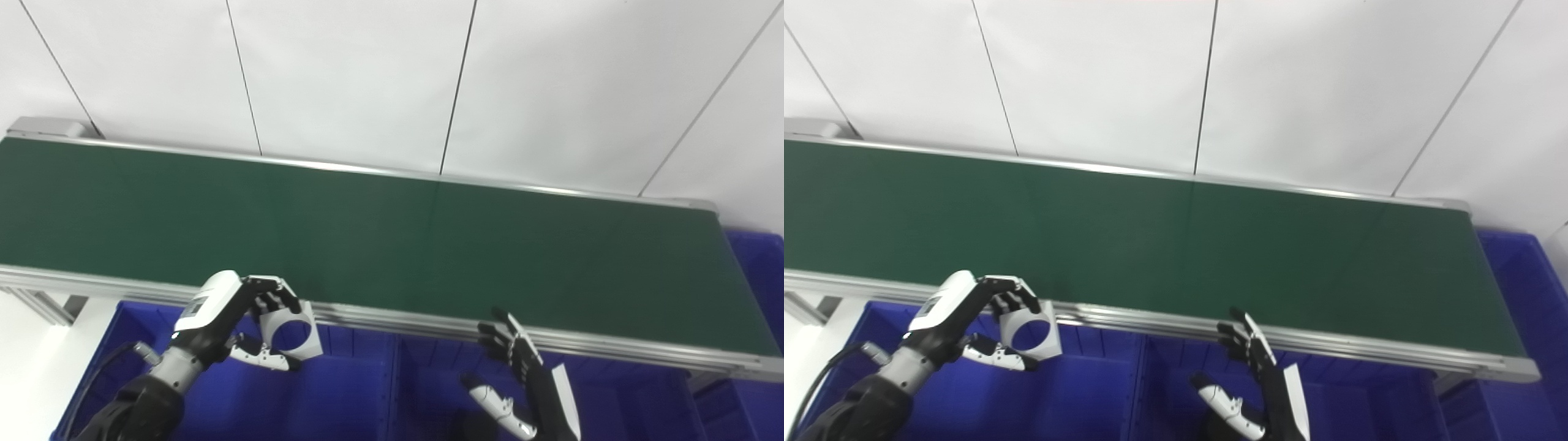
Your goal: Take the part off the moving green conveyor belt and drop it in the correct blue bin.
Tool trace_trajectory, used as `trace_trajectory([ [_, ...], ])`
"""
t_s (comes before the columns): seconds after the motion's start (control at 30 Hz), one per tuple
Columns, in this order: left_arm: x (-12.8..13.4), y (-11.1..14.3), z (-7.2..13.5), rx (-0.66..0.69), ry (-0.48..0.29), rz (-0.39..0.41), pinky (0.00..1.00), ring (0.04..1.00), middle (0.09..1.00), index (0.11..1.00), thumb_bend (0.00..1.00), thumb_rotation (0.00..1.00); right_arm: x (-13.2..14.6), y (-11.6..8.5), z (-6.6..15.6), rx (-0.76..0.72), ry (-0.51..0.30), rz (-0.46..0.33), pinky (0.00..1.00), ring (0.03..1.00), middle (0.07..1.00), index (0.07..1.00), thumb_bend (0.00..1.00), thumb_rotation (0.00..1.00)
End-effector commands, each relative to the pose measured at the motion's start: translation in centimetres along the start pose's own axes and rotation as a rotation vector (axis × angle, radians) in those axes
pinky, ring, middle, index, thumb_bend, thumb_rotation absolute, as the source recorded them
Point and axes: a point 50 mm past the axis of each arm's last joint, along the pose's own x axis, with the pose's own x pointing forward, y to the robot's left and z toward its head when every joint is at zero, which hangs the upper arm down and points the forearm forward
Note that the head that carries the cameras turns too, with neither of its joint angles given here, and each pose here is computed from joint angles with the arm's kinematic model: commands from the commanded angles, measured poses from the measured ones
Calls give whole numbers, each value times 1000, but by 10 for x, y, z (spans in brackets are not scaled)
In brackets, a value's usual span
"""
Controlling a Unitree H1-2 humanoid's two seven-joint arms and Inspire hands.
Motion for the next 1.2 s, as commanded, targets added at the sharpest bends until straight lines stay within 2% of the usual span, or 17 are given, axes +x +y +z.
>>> trace_trajectory([
  [0.0, 2, 7, 3, 21, -25, -29, 427, 432, 461, 524, 499, 0, 5, -2, 10, 2, -38, -2, 746, 777, 809, 907, 636, 557],
  [0.1, 3, 3, 7, 43, -34, -83, 405, 416, 463, 527, 498, 0, 6, -3, 11, -4, -39, -2, 747, 777, 809, 906, 639, 570],
  [0.33, 10, -4, 15, 183, -41, -202, 464, 450, 489, 506, 502, 0, 7, -4, 11, 2, -41, 2, 748, 776, 808, 904, 640, 559],
  [0.5, 16, -8, 16, 271, -28, -237, 478, 452, 483, 508, 503, 0, 7, -5, 11, -9, -45, -3, 734, 770, 803, 904, 655, 584],
  [0.6, 20, -11, 18, 319, -5, -248, 498, 462, 478, 508, 503, 0, 8, -6, 10, -7, -45, -2, 736, 772, 804, 904, 639, 563],
  [0.67, 20, -12, 19, 359, 8, -259, 532, 478, 479, 502, 503, 0, 8, -6, 11, -8, -45, -4, 731, 768, 803, 903, 638, 558],
  [0.73, 20, -13, 21, 413, 19, -279, 622, 508, 494, 476, 501, 0, 8, -6, 11, -13, -44, -7, 724, 763, 799, 900, 644, 565],
  [0.77, 20, -14, 23, 446, 23, -292, 672, 588, 510, 473, 510, 0, 8, -6, 11, -14, -44, -7, 722, 762, 798, 898, 644, 566],
  [0.83, 20, -14, 25, 502, 33, -315, 716, 642, 521, 470, 513, 0, 8, -6, 11, -10, -45, -7, 723, 763, 800, 898, 644, 570],
  [0.87, 20, -15, 26, 524, 38, -324, 769, 681, 613, 486, 510, 48, 8, -6, 11, -5, -45, -7, 724, 763, 800, 897, 640, 559],
  [0.97, 18, -16, 30, 593, 52, -366, 864, 732, 696, 498, 505, 89, 8, -6, 12, 2, -45, -8, 728, 765, 799, 895, 638, 545],
  [1.0, 17, -16, 31, 611, 57, -381, 918, 759, 727, 623, 619, 358, 8, -6, 12, 1, -45, -7, 730, 767, 800, 896, 638, 549],
  [1.03, 15, -16, 33, 625, 58, -393, 959, 777, 748, 681, 683, 499, 8, -6, 12, 1, -44, -7, 731, 767, 800, 897, 638, 551],
  [1.07, 14, -16, 34, 637, 59, -404, 983, 786, 762, 710, 721, 572, 8, -6, 12, 2, -45, -6, 732, 768, 800, 898, 635, 548],
  [1.17, 12, -14, 38, 654, 68, -445, 998, 815, 791, 748, 766, 634, 7, -6, 12, 2, -47, -5, 733, 766, 800, 900, 632, 545],
])
